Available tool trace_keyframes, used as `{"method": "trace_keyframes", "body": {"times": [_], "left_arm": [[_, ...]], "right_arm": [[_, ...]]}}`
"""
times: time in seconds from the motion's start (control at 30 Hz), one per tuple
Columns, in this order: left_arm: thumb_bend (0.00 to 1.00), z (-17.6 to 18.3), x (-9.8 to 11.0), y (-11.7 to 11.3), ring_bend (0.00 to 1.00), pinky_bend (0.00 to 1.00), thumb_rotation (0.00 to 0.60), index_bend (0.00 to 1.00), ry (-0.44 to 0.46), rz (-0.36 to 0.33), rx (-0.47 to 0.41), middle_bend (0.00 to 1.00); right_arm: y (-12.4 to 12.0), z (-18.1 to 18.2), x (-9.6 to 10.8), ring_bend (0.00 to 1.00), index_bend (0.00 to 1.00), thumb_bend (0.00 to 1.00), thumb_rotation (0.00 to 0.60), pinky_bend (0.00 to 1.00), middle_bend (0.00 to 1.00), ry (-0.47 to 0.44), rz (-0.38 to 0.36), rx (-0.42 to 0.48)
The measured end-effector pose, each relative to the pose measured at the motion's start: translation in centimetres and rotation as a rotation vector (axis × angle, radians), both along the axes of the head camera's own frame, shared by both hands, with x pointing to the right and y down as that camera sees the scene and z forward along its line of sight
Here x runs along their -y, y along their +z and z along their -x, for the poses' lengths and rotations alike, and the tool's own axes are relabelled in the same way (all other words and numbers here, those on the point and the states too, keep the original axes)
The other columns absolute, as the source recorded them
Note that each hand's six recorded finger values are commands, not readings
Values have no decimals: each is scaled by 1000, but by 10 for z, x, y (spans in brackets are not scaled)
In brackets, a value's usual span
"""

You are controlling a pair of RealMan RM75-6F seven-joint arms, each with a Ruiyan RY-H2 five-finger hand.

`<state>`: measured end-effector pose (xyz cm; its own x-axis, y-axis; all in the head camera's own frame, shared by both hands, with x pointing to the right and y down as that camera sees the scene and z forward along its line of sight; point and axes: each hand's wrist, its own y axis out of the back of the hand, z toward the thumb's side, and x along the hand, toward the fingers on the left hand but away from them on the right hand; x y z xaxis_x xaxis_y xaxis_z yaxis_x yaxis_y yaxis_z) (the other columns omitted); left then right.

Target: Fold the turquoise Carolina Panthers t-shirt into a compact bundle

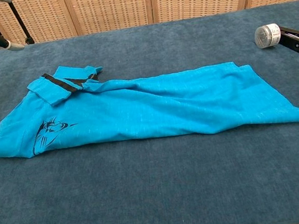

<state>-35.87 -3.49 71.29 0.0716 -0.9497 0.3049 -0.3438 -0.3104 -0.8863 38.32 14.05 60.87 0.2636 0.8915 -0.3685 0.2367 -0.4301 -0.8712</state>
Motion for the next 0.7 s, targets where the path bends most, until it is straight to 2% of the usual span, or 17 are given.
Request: {"method": "trace_keyframes", "body": {"times": [0.17, 0.3, 0.53, 0.63, 0.7], "left_arm": [[44, -12, -21, 5, 0, 0, 600, 15, 131, 23, -1, 0], [69, -21, -49, 12, 0, 0, 600, 157, 213, 72, -40, 0], [186, -29, -88, 20, 0, 0, 600, 326, 267, 148, -83, 0], [240, -29, -101, 24, 0, 0, 600, 405, 266, 175, -89, 0], [257, -27, -105, 28, 0, 0, 600, 419, 256, 193, -82, 0]], "right_arm": [[-1, 0, 0, 0, 19, 131, 600, 0, 0, -2, 0, 2], [-1, 0, 0, 0, 26, 131, 600, 0, 0, -1, -1, 6], [-2, -1, 0, 0, 26, 131, 600, 0, 0, 1, 0, 9], [-2, -2, 0, 0, 26, 131, 600, 0, 0, 3, -1, 12], [-3, -2, 0, 0, 27, 131, 600, 0, 0, 3, 0, 13]]}}
